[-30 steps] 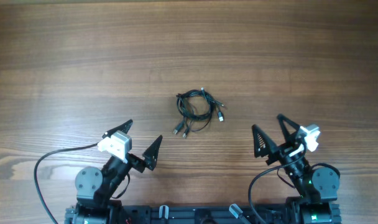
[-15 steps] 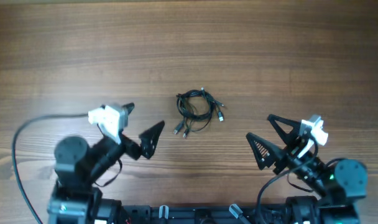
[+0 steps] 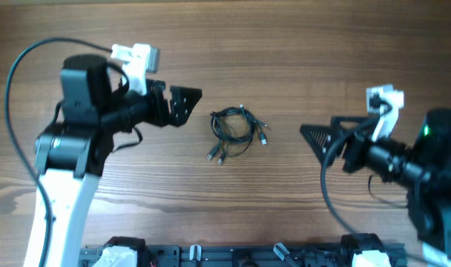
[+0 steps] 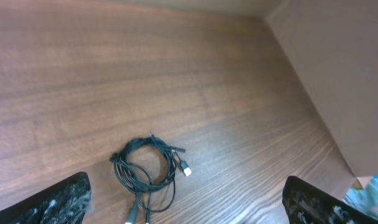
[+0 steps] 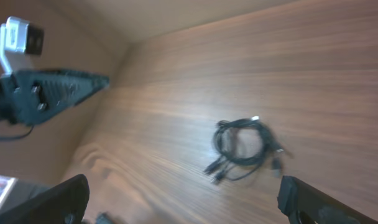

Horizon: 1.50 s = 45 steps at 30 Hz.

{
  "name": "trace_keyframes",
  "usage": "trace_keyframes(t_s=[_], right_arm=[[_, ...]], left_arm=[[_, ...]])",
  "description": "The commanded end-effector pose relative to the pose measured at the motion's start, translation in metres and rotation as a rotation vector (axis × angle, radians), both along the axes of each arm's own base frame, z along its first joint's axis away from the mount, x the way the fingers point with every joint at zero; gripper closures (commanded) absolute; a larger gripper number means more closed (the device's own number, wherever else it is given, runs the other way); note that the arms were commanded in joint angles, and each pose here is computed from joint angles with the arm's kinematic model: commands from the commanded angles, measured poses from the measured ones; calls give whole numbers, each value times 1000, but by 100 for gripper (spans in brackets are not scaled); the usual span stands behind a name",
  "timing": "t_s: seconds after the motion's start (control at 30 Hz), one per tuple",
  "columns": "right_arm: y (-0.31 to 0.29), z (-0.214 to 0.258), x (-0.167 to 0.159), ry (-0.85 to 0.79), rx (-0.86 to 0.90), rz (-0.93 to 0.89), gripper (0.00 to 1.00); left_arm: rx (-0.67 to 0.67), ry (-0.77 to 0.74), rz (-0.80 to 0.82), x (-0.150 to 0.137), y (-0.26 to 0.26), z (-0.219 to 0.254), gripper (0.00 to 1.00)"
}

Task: Untangle cables
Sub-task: 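Move both grippers forward to the black cable bundle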

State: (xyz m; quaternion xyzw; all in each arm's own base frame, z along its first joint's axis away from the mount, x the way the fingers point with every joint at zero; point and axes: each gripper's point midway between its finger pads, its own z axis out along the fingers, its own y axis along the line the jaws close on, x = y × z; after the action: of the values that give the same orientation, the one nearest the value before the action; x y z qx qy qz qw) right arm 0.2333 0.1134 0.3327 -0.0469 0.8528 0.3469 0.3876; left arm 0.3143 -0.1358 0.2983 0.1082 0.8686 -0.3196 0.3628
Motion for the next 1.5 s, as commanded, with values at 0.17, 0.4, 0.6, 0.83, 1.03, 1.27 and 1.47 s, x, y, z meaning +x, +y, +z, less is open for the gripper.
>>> trace_keyframes(t_s=[0.17, 0.4, 0.6, 0.83, 1.03, 1.27, 1.47], right_arm=[[-11, -42, 48, 155, -97, -50, 7], [-19, -87, 62, 330, -148, -84, 24], [-32, -102, 67, 401, -178, -181, 23], [-32, -102, 67, 401, -180, -183, 23], [-32, -102, 67, 408, -173, -190, 23], [-32, -109, 68, 425, -175, -190, 23], [-32, -111, 68, 437, -175, -189, 23]], left_arm=[[-29, 274, 26, 40, -15, -73, 18], [86, 588, 280, 51, -28, -167, 33], [225, 704, 407, 39, -38, -216, 42], [309, 806, 434, 24, -47, -260, 64], [343, 852, 442, 18, -45, -280, 81], [389, 882, 445, 12, -44, -309, 93], [387, 838, 459, 24, -44, -317, 90]])
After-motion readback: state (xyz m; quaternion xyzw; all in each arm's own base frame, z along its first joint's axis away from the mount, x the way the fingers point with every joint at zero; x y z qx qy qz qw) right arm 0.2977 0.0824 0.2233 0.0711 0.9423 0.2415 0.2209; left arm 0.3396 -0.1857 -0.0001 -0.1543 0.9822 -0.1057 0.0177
